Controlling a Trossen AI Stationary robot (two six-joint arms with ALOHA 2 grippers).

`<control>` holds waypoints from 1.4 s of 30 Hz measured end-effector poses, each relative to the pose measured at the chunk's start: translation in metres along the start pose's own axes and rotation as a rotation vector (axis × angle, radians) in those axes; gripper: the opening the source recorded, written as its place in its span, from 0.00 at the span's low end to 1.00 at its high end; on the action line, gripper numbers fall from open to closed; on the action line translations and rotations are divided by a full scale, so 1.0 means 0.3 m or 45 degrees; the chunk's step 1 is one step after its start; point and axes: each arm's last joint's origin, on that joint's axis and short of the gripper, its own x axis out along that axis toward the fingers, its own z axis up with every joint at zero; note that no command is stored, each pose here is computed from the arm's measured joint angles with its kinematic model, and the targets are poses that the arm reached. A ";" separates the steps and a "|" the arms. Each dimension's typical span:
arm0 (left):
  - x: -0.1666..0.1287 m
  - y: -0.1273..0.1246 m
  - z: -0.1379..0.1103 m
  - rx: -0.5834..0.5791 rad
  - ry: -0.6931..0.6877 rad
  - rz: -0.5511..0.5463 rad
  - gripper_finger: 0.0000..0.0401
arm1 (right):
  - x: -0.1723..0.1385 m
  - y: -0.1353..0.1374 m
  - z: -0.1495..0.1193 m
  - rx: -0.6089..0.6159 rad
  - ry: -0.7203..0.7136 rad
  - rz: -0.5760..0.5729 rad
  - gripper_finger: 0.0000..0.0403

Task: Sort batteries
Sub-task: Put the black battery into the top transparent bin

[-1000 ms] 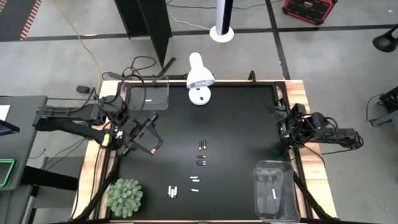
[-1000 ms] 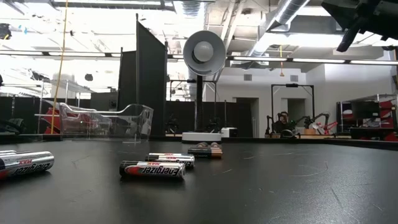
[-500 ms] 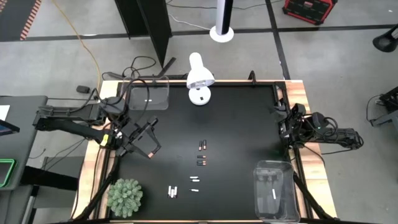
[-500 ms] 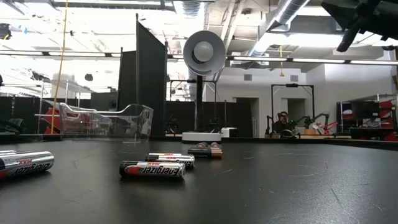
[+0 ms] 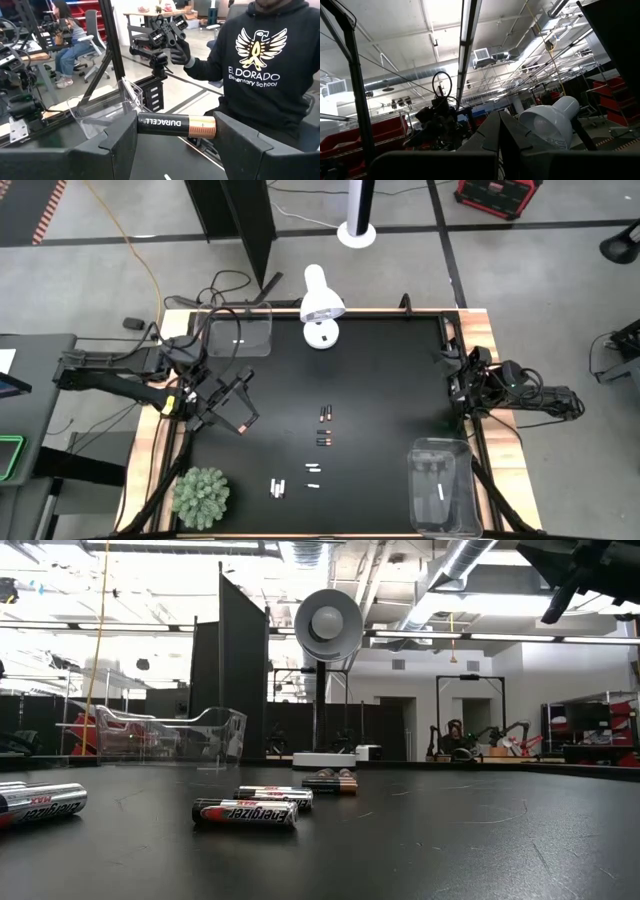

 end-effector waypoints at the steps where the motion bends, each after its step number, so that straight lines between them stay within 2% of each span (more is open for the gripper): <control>1: 0.000 0.000 -0.001 -0.002 0.002 0.000 0.56 | 0.000 0.000 0.000 0.000 0.000 0.000 0.07; 22: 0.000 0.001 -0.001 0.007 0.004 0.012 0.56 | 0.000 0.000 0.000 0.000 0.000 0.000 0.07; 25: 0.000 0.007 0.000 0.028 0.016 0.087 0.56 | 0.000 0.000 0.000 0.000 0.000 0.000 0.07; 30: -0.004 0.028 0.014 0.067 0.006 0.327 0.56 | 0.000 0.000 0.000 0.000 0.000 0.000 0.07; 40: -0.005 0.029 0.015 0.073 -0.003 0.305 0.56 | 0.000 0.000 0.000 0.000 0.000 0.000 0.07; 42: -0.006 0.032 0.015 0.081 0.005 0.351 0.56 | 0.000 0.000 0.000 0.000 0.000 0.000 0.07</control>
